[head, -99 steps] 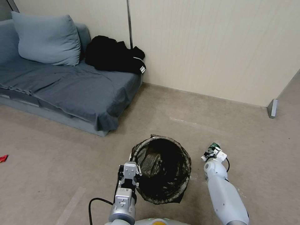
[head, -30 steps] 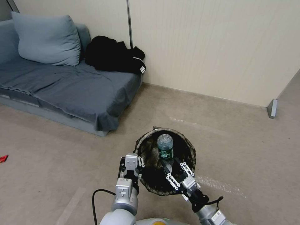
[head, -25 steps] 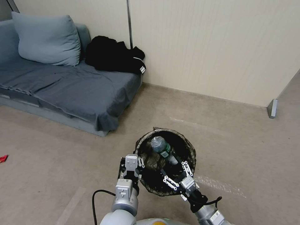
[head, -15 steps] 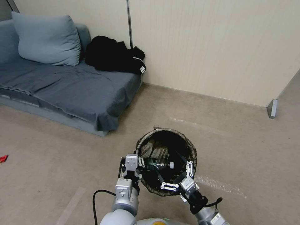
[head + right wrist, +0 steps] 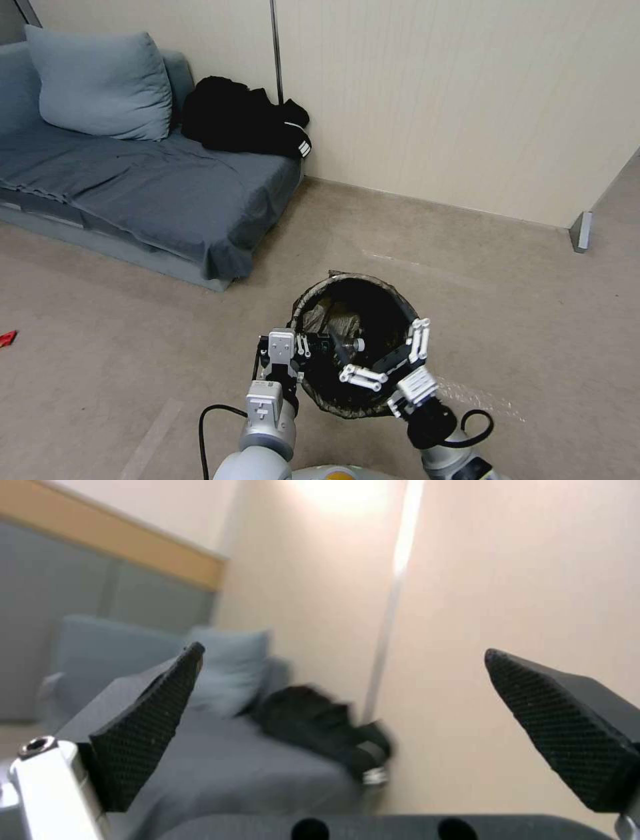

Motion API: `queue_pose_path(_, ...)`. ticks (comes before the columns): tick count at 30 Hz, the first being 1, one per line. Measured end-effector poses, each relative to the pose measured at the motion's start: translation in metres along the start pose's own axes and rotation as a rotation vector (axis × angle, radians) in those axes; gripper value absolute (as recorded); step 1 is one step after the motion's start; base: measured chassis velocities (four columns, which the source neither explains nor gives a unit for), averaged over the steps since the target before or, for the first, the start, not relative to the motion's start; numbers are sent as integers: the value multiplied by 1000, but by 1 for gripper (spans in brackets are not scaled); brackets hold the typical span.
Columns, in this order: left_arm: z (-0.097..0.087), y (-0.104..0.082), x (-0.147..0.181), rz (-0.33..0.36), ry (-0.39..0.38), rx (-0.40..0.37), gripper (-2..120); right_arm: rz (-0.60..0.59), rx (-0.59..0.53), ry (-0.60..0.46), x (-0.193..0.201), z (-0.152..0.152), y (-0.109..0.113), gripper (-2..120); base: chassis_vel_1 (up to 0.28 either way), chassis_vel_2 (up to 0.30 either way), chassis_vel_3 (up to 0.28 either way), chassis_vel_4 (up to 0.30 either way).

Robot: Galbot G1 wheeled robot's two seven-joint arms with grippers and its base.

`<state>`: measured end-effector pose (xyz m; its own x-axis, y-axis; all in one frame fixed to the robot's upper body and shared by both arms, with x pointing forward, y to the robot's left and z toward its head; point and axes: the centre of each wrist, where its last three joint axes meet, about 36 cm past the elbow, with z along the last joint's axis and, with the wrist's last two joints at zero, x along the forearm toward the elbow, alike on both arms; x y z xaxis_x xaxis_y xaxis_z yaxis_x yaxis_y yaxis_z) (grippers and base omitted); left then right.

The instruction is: Pick up the trash bin, then pick up the garbage from the floor and place it into the trash bin.

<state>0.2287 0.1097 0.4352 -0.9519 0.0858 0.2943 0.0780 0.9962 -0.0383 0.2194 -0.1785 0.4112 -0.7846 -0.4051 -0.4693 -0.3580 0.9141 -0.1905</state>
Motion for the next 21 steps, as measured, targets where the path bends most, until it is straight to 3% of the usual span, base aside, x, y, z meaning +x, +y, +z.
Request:
queue_pose_path(1, 0, 0, 0, 0, 0, 0, 0, 0, 0, 0, 0, 0, 0, 100, 0, 0, 0, 0)
queue_pose_path(4, 1, 3, -2, -9, -3, -2, 0, 172, 52, -12, -2, -13, -5, 100, 0, 0, 0, 0)
queue_pose_path(7, 1, 3, -2, -10, -3, -2, 0, 205, 60, -7, -2, -13, -4, 100, 0, 0, 0, 0)
queue_pose_path(8, 1, 3, -3, -10, -4, -1, 0, 272, 67, 11, 0, -14, -2, 100, 0, 0, 0, 0)
queue_pose_path(9, 1, 9, -6, -29, -12, -1, 0, 451, 58, 97, 12, -9, 11, 100, 0, 0, 0, 0)
queue_pose_path(10, 1, 11, -7, -33, -13, 3, 0, 485, 63, 127, 17, -3, 14, 100, 0, 0, 0, 0)
queue_pose_path(21, -2, 15, -8, -46, -21, 18, 0, 535, 82, 202, 35, 19, 10, 100, 0, 0, 0, 0)
